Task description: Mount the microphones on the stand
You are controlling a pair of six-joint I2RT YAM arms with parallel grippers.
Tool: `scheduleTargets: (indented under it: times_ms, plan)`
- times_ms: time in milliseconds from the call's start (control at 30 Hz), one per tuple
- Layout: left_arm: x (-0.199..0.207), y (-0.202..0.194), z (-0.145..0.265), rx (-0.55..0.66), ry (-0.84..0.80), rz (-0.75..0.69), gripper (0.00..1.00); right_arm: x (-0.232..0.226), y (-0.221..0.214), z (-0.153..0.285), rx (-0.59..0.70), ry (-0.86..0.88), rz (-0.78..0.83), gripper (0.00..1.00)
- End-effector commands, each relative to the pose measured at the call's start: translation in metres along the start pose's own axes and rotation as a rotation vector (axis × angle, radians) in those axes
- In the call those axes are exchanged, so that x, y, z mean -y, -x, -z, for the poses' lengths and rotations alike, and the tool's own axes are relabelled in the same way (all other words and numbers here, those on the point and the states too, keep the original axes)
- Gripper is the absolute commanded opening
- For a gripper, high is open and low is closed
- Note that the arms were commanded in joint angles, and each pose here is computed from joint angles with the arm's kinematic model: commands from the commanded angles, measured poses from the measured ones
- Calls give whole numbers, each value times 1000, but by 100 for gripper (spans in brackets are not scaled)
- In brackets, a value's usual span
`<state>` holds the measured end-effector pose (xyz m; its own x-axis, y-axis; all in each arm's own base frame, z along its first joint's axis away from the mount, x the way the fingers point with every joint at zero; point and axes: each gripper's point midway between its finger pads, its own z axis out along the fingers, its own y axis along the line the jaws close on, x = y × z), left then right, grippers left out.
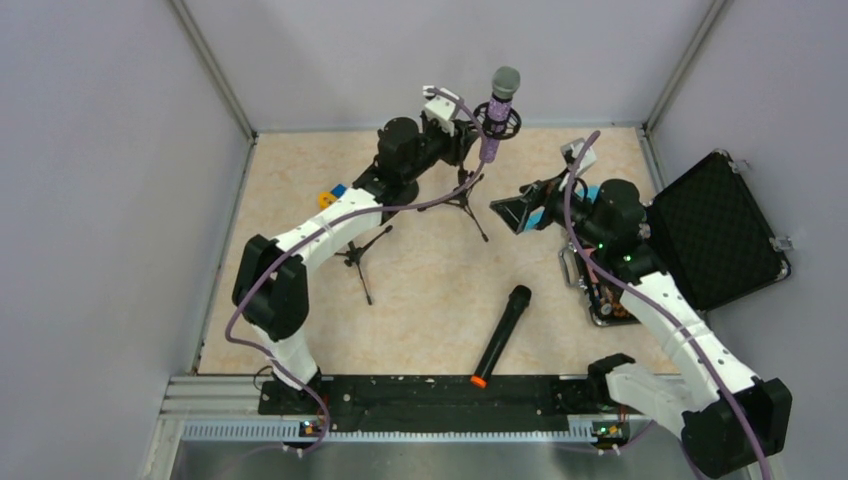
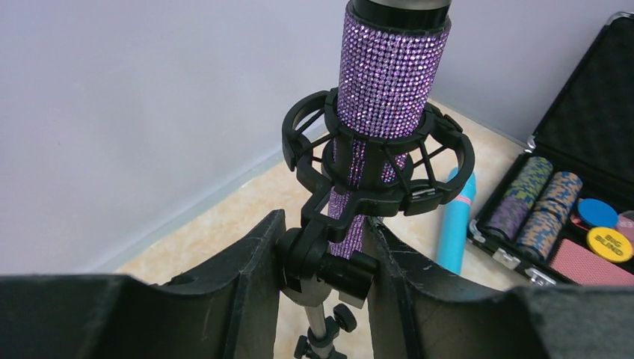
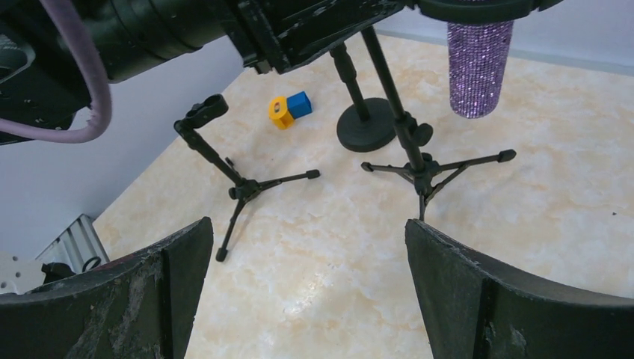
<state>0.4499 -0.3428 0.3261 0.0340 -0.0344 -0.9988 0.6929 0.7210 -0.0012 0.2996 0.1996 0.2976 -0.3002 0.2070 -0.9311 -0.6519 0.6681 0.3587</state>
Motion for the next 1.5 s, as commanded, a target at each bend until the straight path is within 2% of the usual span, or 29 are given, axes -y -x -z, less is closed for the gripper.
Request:
scheduleTargets:
  times_ms: [0, 333, 700, 1167, 1467]
  plan:
    - [-2, 109, -12, 285, 52, -103, 0, -11, 33, 9, 79, 1, 54, 97]
    - [-11, 150, -51, 366, 108, -118, 0, -11, 30, 15, 75, -10, 50, 97]
    - [-27, 151, -94, 443, 264, -82, 0, -6, 26, 24, 82, -54, 46, 97]
    - [-46, 96, -129, 419, 347, -94, 0, 1, 14, 25, 58, -84, 49, 97]
    - [-69, 74, -133, 431, 429, -7, 0, 7, 5, 22, 37, -97, 36, 97]
